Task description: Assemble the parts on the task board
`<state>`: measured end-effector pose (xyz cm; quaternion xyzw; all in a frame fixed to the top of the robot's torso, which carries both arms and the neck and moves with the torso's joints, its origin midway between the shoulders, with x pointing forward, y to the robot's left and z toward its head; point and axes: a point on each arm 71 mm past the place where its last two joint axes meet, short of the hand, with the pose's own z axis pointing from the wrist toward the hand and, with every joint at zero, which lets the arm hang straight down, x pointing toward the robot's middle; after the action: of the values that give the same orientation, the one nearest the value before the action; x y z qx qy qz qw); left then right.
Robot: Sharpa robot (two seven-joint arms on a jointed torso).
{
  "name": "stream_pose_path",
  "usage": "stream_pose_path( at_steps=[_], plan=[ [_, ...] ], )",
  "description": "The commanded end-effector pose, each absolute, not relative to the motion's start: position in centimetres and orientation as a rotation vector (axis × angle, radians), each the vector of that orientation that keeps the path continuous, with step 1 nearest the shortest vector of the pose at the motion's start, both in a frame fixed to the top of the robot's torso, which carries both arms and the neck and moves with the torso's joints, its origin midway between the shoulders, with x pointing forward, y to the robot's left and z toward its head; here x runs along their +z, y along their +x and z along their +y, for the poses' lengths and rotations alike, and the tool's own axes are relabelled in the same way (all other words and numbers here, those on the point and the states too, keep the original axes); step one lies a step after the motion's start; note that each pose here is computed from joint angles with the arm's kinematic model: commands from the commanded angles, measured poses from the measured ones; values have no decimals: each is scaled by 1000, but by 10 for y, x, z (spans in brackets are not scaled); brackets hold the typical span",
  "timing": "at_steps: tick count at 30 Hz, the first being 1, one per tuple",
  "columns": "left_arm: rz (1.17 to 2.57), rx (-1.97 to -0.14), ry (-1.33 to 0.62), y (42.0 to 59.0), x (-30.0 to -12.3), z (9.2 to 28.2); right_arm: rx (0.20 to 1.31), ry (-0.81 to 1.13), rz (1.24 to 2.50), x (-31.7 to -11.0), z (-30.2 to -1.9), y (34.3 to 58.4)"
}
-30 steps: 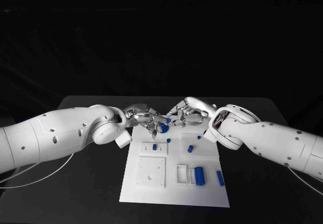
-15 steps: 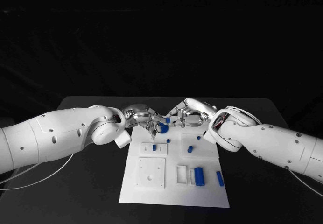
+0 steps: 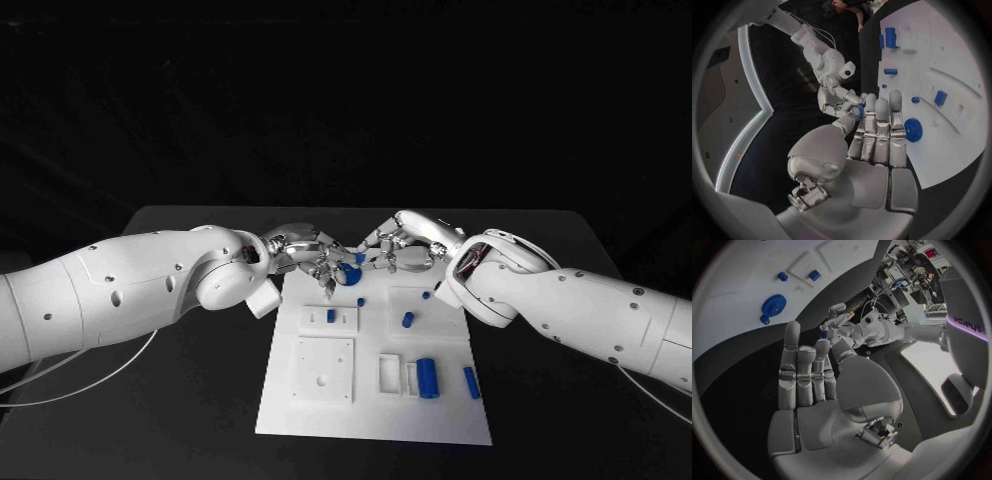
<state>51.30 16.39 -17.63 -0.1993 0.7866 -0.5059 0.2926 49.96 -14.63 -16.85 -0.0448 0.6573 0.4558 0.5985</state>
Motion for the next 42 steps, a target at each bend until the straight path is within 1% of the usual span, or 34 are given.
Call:
stream_pose_path(
  at_steps=[1,23,42],
  plan=[
    [2111,-1378,-526,512,-175,162,1060,-113,1489,-167,-145,499],
    [2129,-1417,-534,509,-175,158,1032,-160,1450,-166,-138,498],
    [2127,-1430,-533,508,-175,158,1016,-196,1469,-168,-138,498]
  ],
)
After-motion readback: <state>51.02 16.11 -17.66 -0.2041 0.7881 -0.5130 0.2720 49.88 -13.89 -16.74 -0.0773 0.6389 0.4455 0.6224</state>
